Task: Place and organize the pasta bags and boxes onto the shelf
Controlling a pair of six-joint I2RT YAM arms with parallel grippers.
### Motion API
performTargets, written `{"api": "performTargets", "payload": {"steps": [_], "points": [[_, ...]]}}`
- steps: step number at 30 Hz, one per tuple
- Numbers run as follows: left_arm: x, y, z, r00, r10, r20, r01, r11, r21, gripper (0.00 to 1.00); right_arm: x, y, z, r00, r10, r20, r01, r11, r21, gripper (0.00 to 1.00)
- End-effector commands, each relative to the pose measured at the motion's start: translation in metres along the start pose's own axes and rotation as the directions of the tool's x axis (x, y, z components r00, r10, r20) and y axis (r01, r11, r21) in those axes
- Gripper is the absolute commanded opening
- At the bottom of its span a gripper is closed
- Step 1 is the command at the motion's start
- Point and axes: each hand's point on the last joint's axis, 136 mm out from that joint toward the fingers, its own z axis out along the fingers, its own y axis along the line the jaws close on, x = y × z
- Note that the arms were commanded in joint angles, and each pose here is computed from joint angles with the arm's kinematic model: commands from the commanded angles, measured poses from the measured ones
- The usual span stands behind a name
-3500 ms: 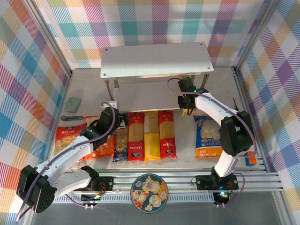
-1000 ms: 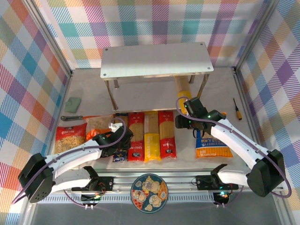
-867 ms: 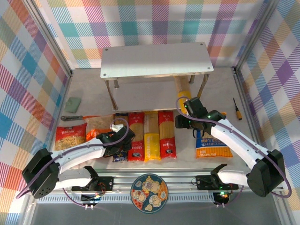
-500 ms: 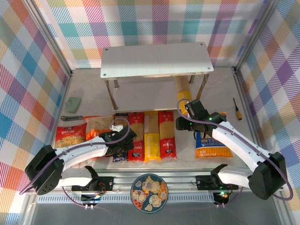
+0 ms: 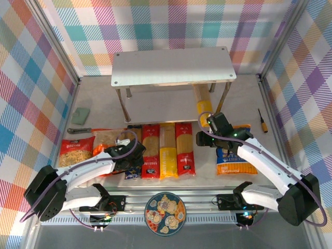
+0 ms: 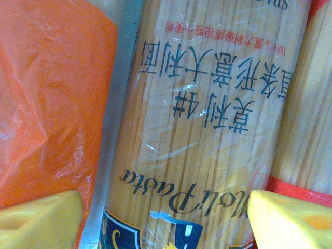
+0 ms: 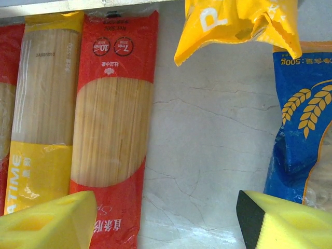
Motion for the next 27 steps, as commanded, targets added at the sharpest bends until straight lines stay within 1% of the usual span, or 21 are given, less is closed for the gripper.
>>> {"api": "performTargets", "payload": {"steps": [1,5,13,22,23,25,27], "points": [[0.011,-0.002,0.008,0.997,0.024,-0.069,-0.024,1.0,-0.002,0.82,0.002,-0.001,-0.003,1.0,0.013,0.015,-0.013,1.0,0.004,0.73],[0.015,-0.014,0.013,0.995,0.039,-0.095,-0.036,0.999,0.026,0.81,0.005,-0.005,-0.005,1.0,0.021,0.019,-0.021,1.0,0.011,0.73],[0.03,-0.025,0.024,0.988,0.061,-0.145,-0.054,0.997,0.046,0.81,0.009,-0.007,-0.003,0.999,0.028,0.016,-0.028,0.999,0.015,0.73],[0.038,-0.013,0.028,0.982,0.079,-0.173,-0.08,0.997,0.0,0.8,0.01,-0.008,-0.002,0.999,0.03,0.016,-0.03,0.999,0.02,0.73],[0.039,-0.013,0.028,0.981,0.083,-0.175,-0.085,0.996,-0.002,0.79,0.01,-0.008,-0.002,0.999,0.029,0.015,-0.029,0.999,0.02,0.73],[0.04,-0.013,0.028,0.98,0.086,-0.179,-0.088,0.996,0.0,0.73,0.01,-0.008,-0.002,0.999,0.032,0.015,-0.032,0.999,0.019,0.73],[0.041,-0.014,0.029,0.978,0.092,-0.185,-0.092,0.996,0.007,0.6,0.01,-0.008,-0.002,0.999,0.033,0.014,-0.033,0.999,0.02,0.73]]}}
